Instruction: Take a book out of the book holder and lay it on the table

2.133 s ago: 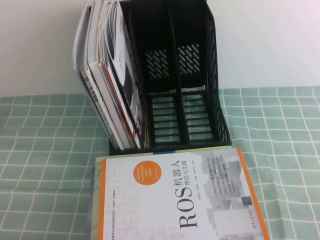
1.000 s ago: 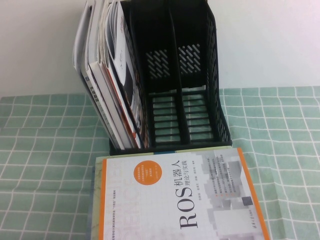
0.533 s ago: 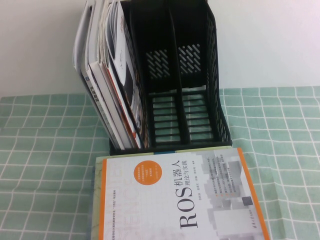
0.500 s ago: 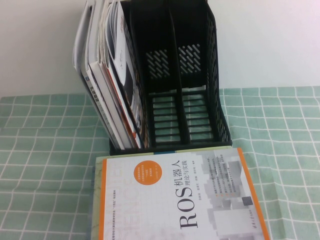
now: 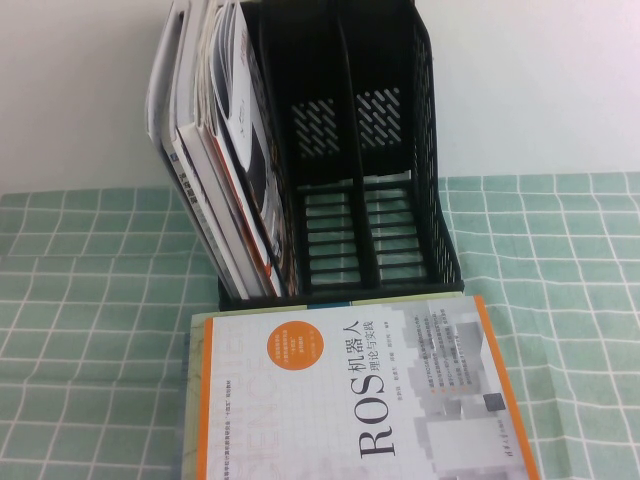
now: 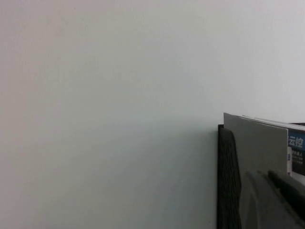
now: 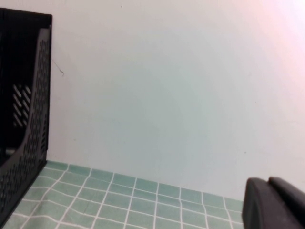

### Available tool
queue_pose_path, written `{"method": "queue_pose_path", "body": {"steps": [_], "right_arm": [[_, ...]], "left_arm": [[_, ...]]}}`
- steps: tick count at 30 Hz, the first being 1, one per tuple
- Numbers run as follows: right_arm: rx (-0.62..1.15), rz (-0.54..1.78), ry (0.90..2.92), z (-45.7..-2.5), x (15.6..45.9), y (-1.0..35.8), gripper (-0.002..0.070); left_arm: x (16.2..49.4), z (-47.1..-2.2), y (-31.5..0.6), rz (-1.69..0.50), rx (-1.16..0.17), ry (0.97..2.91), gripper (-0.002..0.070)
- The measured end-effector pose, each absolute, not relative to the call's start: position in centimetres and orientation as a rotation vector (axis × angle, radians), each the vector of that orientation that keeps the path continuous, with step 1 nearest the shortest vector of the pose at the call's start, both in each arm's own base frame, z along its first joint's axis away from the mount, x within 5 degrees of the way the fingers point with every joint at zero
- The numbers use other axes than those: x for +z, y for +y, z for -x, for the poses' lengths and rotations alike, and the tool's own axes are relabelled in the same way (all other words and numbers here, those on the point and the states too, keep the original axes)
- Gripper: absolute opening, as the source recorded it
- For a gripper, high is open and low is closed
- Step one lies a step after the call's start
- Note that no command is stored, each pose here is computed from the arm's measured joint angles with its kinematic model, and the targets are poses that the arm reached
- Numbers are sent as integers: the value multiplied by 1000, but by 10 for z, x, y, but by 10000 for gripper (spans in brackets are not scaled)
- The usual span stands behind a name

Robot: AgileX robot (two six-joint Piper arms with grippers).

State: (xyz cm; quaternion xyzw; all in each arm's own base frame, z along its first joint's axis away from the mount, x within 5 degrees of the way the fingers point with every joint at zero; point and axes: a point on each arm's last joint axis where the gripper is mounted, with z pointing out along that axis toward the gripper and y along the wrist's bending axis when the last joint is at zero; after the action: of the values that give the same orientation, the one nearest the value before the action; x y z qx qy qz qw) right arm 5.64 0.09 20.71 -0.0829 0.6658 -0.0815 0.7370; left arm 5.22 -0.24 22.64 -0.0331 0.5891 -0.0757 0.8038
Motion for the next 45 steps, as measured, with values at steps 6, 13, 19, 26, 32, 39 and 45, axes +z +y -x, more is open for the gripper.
{"method": "queue_pose_path", "body": {"steps": [6, 13, 19, 26, 32, 39, 45], "right_arm": [[-203, 204, 1451, -56, 208, 1, -1], [-207, 210, 1413, -56, 211, 2, -1], [-220, 200, 1418, -52, 231, 0, -1], [-241, 175, 1454, -40, 266, -3, -1], [-249, 173, 1580, -46, 287, -5, -1], [-188, 164, 1721, -73, 304, -3, -1], [-149, 227, 1814, -104, 305, 2, -1]], "left_arm": [[226, -52, -2, 152, -263, 1263, -3], [230, -51, -1, 282, -354, 1444, -3], [267, -45, 0, 296, -326, 1545, -3], [292, -58, 0, 322, -296, 1701, -3], [292, -76, -2, 404, -368, 1730, -3], [294, -96, -3, 397, -342, 1815, -3], [337, -102, -10, 250, -349, 1807, -3]]}}
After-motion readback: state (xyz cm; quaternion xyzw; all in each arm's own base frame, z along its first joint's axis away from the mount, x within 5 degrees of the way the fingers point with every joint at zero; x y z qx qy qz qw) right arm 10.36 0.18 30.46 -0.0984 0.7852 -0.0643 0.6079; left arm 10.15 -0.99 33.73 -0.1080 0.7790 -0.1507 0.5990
